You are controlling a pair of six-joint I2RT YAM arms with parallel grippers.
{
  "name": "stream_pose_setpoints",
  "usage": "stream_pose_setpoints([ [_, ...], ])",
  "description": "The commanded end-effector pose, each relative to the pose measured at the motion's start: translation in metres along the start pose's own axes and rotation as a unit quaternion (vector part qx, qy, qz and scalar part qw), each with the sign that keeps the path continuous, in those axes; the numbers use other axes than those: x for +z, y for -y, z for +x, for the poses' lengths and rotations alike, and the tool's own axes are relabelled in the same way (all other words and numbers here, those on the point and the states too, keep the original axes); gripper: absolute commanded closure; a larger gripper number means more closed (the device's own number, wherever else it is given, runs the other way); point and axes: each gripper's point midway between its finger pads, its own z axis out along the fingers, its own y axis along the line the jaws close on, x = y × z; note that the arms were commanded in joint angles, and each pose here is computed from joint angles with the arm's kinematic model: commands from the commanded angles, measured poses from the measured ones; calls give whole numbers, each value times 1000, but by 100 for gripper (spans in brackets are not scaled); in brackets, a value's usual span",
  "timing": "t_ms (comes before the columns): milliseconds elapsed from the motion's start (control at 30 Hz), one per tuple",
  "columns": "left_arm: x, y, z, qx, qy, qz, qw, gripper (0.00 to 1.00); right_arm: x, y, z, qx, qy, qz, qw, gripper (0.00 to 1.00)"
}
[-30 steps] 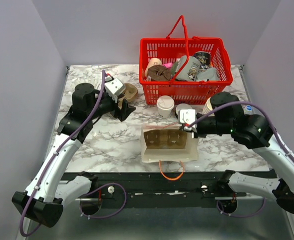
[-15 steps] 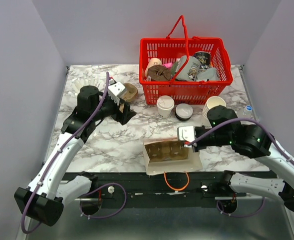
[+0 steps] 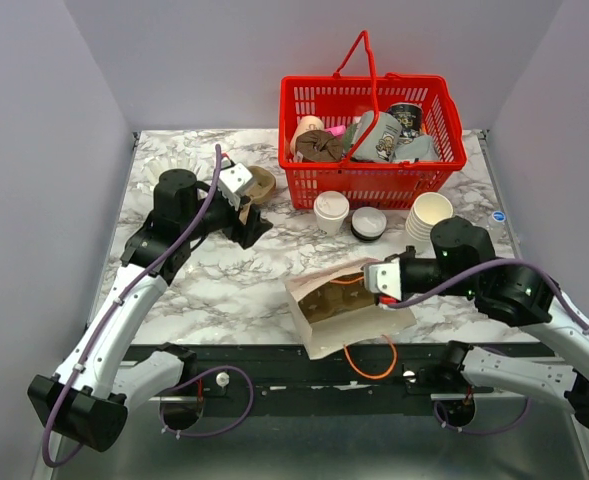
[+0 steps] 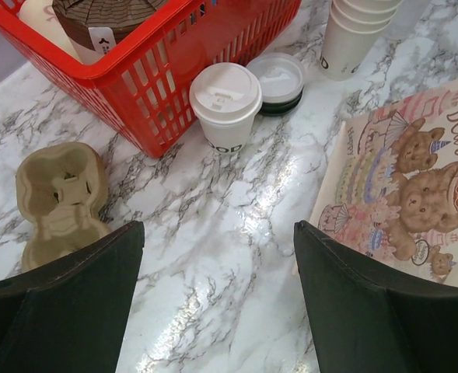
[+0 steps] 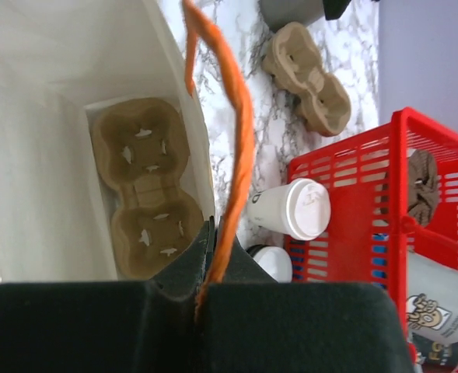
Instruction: Pack the takeout coffee
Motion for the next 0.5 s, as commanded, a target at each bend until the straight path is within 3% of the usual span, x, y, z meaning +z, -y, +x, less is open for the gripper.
stream_pose_setpoints([
  [0, -2, 5, 4, 10, 1, 13, 1000, 14, -8, 8, -16, -66, 40, 29, 997, 100],
  [267, 17, 7, 28, -4, -16, 40, 999, 14, -4, -30, -2, -93, 51, -14, 994, 99],
  [467, 22, 2, 14, 5, -12, 44, 999, 14, -4, -12, -12, -60, 55, 16, 997, 99],
])
